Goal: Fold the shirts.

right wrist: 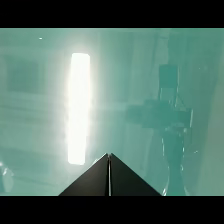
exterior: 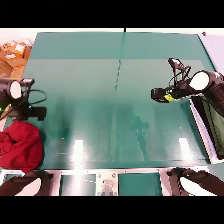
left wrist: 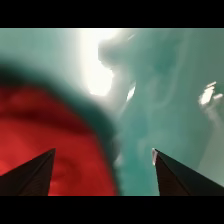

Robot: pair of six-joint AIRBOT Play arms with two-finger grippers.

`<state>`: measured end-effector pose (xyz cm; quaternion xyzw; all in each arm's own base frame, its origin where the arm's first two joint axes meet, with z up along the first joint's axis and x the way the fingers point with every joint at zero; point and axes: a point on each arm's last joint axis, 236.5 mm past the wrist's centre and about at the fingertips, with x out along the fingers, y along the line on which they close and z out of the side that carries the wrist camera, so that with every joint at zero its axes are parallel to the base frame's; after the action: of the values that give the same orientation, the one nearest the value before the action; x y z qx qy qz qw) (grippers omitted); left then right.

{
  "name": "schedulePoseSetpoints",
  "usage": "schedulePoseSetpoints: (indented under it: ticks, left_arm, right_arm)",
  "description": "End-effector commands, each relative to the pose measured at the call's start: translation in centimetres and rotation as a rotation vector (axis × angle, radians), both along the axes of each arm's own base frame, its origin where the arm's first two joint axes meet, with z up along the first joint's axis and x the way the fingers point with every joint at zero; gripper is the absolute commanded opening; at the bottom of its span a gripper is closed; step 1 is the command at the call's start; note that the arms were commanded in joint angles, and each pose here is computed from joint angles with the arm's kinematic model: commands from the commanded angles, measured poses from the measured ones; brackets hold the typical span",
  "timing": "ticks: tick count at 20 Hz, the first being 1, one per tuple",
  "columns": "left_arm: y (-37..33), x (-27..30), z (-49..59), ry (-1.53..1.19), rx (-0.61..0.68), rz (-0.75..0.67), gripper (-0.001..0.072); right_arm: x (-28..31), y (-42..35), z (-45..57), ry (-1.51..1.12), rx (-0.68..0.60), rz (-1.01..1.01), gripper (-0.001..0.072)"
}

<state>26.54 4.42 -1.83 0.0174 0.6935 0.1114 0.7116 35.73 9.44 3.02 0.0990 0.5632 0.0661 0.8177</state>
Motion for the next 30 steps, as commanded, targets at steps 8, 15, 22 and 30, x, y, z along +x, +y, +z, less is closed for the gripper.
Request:
schedulePoseSetpoints:
  ticks: [8,15,22,30]
  left_arm:
    - [5.1,-7.5,-7.0,0.149,0.064,0.214,0.0069]
    - [-0.6,2.4,2.3,-0.101,-0.111,0.044,0.0020]
    - [-25.5,9.3,20.8,-0.654,-0.505,-0.508,0.0020]
    - [-39.9,6.1,12.8,-0.465,-0.694,-0.762,0.0451]
  right_arm:
    - [-1.3,-0.2,-2.1,0.054,-0.010,0.001,0.0011]
    - [-1.4,-2.6,-1.1,0.066,-0.084,-0.006,0.0010]
    - [-3.2,-10.2,4.1,-0.019,-0.067,-0.221,0.0009]
    - [-3.9,-11.1,4.7,-0.006,0.004,-0.311,0.0024]
